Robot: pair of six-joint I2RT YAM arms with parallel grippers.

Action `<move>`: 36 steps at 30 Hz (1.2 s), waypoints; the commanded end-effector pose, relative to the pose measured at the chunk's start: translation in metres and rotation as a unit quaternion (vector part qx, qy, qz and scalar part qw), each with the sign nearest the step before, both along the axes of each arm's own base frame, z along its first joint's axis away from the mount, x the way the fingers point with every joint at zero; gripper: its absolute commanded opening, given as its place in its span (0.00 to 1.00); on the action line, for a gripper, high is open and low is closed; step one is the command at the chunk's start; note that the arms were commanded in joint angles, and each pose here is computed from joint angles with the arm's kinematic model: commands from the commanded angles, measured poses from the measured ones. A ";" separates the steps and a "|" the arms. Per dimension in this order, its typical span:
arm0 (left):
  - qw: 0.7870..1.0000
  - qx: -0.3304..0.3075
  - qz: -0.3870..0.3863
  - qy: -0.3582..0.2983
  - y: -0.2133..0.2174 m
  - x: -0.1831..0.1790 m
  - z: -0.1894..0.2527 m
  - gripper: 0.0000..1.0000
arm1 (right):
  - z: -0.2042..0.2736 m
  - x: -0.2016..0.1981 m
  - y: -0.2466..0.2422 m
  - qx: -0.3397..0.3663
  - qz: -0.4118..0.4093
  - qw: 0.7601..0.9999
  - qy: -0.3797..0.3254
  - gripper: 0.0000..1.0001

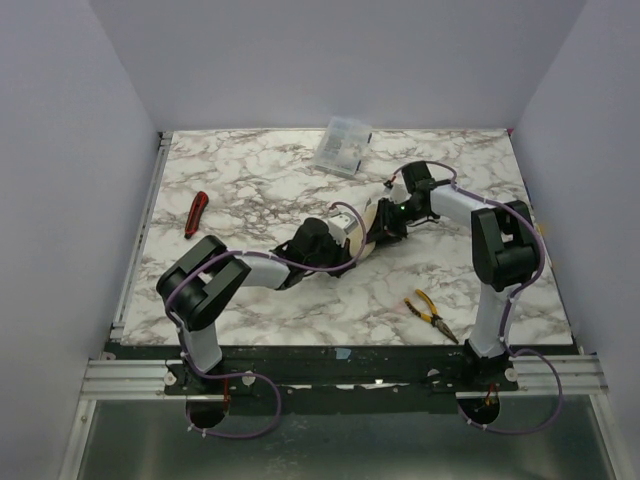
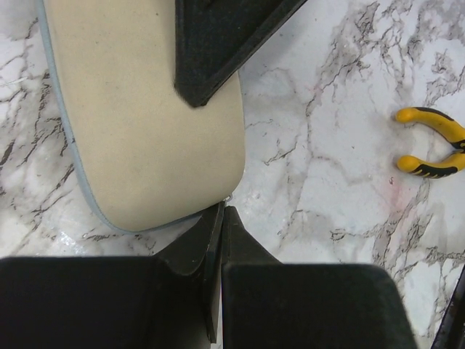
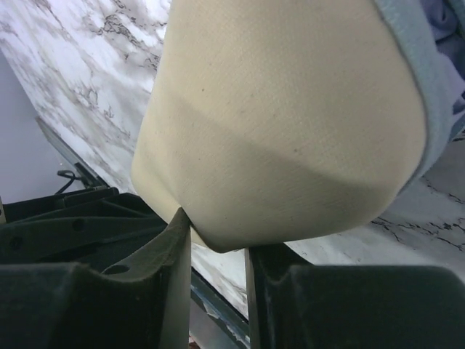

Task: Open the umbrella

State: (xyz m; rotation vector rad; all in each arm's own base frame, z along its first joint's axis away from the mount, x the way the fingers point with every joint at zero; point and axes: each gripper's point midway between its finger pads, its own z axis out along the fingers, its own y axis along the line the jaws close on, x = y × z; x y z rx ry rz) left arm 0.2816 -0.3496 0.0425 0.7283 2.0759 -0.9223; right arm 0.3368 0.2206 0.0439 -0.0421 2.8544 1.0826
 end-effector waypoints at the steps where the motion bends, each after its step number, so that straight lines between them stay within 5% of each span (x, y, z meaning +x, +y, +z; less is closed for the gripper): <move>1: 0.999 0.031 0.036 -0.012 0.024 0.009 -0.003 0.00 | -0.054 -0.020 -0.034 -0.091 0.021 0.995 0.029 0.20; 7: 0.996 0.053 0.071 -0.016 0.046 0.018 -0.004 0.00 | -0.057 -0.021 -0.038 -0.099 0.034 0.994 0.026 0.01; 24: 0.992 0.069 0.062 -0.084 0.055 0.043 0.010 0.00 | -0.053 -0.051 -0.044 -0.057 0.195 0.979 0.016 0.01; 36: 0.993 0.059 0.034 -0.093 0.058 0.025 0.011 0.00 | -0.045 -0.043 -0.055 -0.045 0.240 0.970 -0.010 0.01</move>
